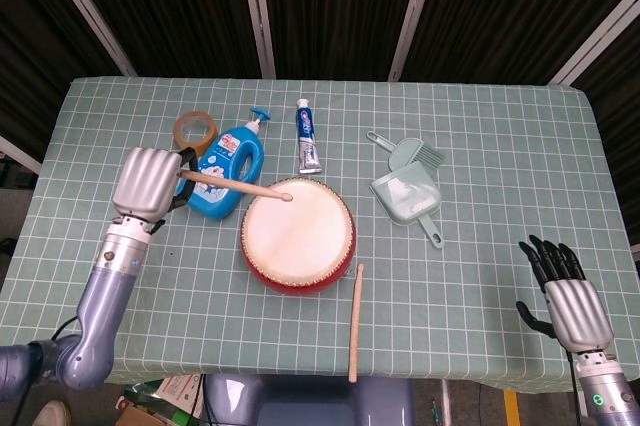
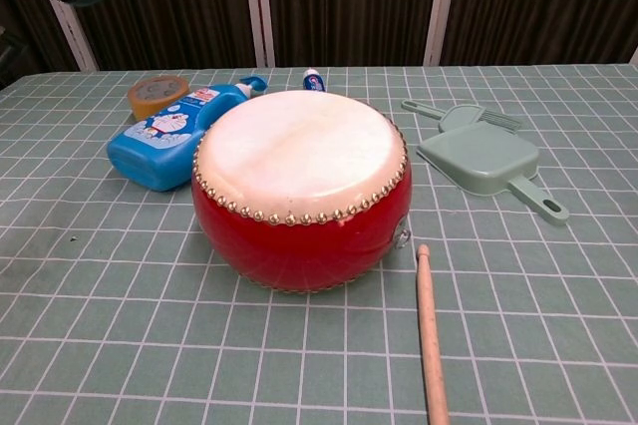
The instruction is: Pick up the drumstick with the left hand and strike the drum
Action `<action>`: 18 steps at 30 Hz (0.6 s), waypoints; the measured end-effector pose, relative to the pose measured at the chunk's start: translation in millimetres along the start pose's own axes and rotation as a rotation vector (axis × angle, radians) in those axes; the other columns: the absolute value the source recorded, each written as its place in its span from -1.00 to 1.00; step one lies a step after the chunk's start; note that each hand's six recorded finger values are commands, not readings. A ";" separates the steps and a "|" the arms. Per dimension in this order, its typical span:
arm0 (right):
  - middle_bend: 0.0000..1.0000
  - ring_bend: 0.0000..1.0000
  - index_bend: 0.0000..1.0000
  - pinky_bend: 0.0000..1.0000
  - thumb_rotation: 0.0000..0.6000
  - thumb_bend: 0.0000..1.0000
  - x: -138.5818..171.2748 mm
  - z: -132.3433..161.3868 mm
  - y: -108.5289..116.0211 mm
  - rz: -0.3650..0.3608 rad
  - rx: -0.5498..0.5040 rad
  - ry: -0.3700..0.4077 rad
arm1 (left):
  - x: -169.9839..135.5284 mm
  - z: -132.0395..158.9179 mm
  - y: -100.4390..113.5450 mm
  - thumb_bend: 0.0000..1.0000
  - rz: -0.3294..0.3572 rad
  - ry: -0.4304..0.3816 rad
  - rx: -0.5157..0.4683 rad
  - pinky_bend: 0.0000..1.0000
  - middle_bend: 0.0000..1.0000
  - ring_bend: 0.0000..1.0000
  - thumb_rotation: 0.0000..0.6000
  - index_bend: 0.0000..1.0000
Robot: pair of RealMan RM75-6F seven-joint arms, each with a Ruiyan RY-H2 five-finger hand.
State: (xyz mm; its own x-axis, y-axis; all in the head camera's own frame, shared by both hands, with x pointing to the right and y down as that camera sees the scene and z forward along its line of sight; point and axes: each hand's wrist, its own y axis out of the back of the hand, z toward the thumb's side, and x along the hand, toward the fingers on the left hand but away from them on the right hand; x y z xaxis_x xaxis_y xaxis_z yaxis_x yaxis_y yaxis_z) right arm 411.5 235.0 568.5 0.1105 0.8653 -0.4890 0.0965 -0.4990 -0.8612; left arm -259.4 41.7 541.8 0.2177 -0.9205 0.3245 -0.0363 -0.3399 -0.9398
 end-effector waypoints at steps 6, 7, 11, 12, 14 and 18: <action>-1.00 -1.00 -1.00 -1.00 1.00 -0.29 -0.6 0.8 -0.3 -0.001 0.003 0.002 | -32.2 -18.0 -12.4 0.29 -0.022 -0.017 0.006 0.98 0.98 1.00 1.00 0.53; -1.00 -1.00 -1.00 -1.00 1.00 -0.29 -0.7 1.0 -0.5 0.000 0.002 0.002 | -39.9 -26.2 -22.7 0.29 -0.052 -0.006 0.011 0.98 0.98 1.00 1.00 0.52; -1.00 -1.00 -1.00 -1.00 1.00 -0.29 -0.8 0.9 -0.7 0.001 0.001 -0.001 | -57.6 -49.2 -52.8 0.28 -0.138 0.019 -0.004 0.98 0.97 0.99 1.00 0.50; -1.00 -1.00 -1.00 -1.00 1.00 -0.29 -0.9 0.9 -0.6 0.001 0.002 0.000 | -60.3 -53.9 -59.4 0.27 -0.155 0.023 -0.003 0.98 0.96 0.99 1.00 0.50; -1.00 -1.00 -1.00 -1.00 1.00 -0.29 -1.0 1.3 -0.9 0.002 0.002 0.001 | -65.6 -63.3 -74.7 0.26 -0.189 0.029 0.002 0.98 0.96 0.99 1.00 0.49; -1.00 -1.00 -1.00 -1.00 1.00 -0.29 -1.6 1.5 -1.6 0.006 0.003 0.001 | -73.6 -67.6 -104.5 0.24 -0.245 0.028 0.001 0.98 0.95 0.98 1.00 0.48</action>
State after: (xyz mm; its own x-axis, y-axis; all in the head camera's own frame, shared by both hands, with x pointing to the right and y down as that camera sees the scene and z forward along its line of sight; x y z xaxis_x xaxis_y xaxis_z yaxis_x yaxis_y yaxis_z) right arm 409.7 234.5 570.4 0.1124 0.8624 -0.4936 0.0933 -0.5037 -0.8588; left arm -337.7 131.9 623.5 0.1926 -0.8153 0.5460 0.0157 -0.5538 -0.8325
